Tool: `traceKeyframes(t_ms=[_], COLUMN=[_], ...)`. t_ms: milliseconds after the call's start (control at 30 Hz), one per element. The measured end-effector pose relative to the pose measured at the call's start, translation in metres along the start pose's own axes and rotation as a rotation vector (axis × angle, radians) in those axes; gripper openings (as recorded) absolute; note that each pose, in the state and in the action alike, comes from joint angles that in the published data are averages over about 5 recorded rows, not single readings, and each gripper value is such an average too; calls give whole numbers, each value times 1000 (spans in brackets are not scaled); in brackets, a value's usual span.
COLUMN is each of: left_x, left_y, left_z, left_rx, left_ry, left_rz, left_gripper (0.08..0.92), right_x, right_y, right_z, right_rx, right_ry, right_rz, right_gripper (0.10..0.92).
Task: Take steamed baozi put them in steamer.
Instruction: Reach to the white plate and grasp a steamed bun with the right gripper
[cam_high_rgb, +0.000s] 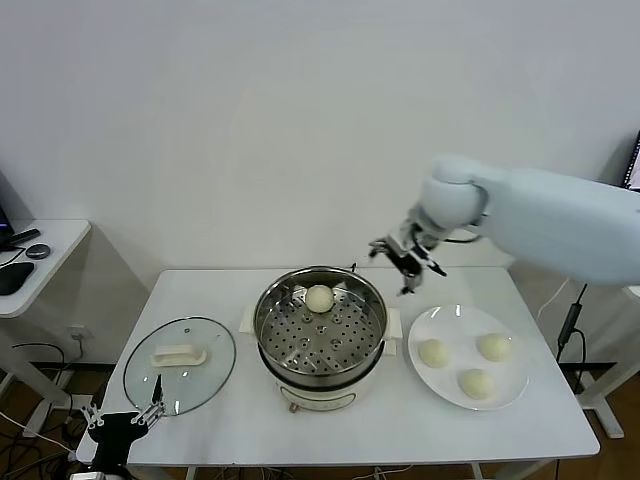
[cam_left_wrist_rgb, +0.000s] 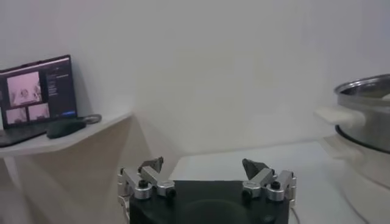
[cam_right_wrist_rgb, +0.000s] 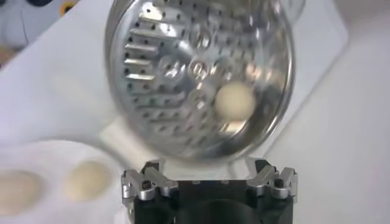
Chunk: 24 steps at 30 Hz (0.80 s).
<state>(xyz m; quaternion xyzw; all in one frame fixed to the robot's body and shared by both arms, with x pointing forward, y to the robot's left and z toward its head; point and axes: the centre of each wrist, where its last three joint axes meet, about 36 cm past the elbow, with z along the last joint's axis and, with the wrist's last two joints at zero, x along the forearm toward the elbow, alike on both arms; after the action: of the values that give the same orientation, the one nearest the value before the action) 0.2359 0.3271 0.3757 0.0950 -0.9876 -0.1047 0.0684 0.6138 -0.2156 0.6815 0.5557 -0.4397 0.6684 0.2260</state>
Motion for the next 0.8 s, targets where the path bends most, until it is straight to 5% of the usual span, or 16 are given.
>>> traceKeyframes(t_ms=[367,800], left_x=[-2,2], left_y=[1,6], left_z=[0,3], left_rx=[-54,-97], left_ry=[-26,-25], left_rz=[-36,-55], left_gripper=[823,823], right_x=[-37,-104], right_y=[67,94], right_z=[54,85], right_rx=[-228,-313], right_ry=[53,70], right_rz=[-78,-139], right_gripper=[823,823])
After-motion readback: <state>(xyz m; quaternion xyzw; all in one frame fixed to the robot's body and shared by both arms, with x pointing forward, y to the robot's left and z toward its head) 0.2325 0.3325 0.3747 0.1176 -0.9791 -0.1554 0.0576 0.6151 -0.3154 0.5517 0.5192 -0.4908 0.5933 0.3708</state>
